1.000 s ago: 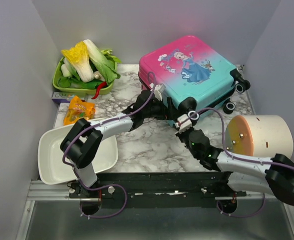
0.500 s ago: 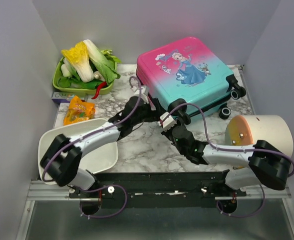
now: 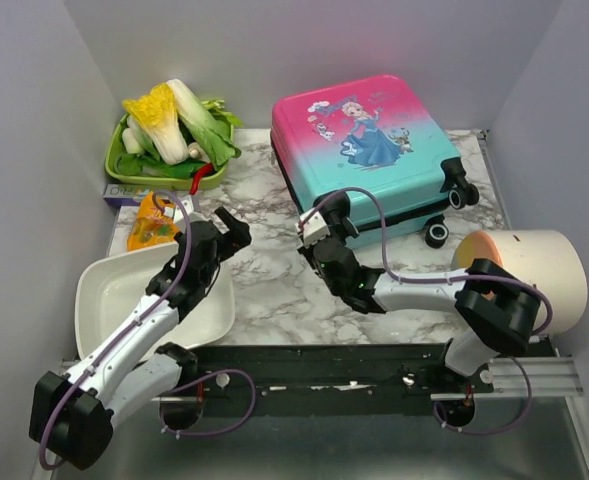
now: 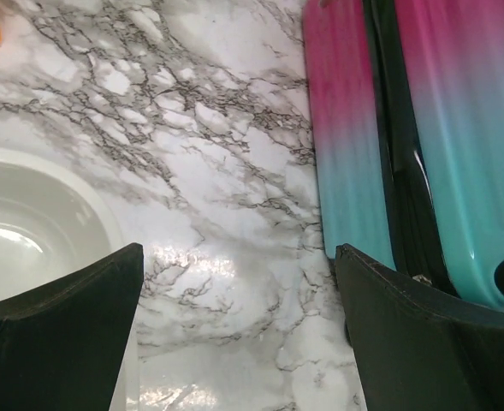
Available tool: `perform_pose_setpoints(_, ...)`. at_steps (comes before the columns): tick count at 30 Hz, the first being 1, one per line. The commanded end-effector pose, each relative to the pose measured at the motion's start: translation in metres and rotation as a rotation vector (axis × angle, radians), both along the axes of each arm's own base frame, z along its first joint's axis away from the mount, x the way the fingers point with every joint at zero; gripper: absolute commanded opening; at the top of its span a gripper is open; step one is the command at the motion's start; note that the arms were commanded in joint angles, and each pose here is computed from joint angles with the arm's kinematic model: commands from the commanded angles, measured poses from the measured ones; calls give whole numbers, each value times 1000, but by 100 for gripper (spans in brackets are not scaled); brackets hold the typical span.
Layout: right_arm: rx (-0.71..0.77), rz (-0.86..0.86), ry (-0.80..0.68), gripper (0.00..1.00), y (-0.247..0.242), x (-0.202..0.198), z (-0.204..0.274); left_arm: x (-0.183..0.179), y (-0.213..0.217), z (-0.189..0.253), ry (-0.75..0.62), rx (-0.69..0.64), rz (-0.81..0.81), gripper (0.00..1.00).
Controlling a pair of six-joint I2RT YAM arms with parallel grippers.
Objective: Open, take out, and arrange the luggage
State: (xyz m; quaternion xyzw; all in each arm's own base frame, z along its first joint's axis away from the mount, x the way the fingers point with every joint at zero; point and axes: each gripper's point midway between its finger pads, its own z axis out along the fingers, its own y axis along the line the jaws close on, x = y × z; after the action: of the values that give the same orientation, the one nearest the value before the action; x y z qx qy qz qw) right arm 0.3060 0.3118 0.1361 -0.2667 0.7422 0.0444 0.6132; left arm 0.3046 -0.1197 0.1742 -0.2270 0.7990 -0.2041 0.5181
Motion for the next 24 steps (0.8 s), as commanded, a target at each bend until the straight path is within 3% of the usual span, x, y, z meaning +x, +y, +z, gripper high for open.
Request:
perform_pose_setpoints(1,288,-20,-104,1,49,20,62,-11,16,-3,6,3,57,99)
perform_pose_setpoints(5,374,-156,-74,1,39,28,57,-14,3,-10,-8,-30,-17,99)
perform_pose_setpoints(7,412,-140,-36,1,37,20,56,-14,-29,0,-84,-85,-200,99)
perform_pose_setpoints(9,453,-130,-10,1,34,14,63,-30,-60,-26,-85,-144,-385,99)
perform_pose_setpoints(10,430,-130,10,1,33,12,58,-39,-86,3,-213,-267,-526,99)
perform_pose_setpoints(11,436,-129,13,1,32,11,62,-50,-92,-23,-164,-301,-565,99)
perform_pose_setpoints(17,428,-117,90,1,37,5,57,-54,-129,-37,-138,-343,-531,99)
perform_pose_setpoints(21,453,-93,112,1,39,1,66,-52,-148,-27,-158,-446,-541,99)
perform_pose_setpoints(24,463,-86,114,1,38,-2,79,-46,-149,-23,-184,-415,-500,99)
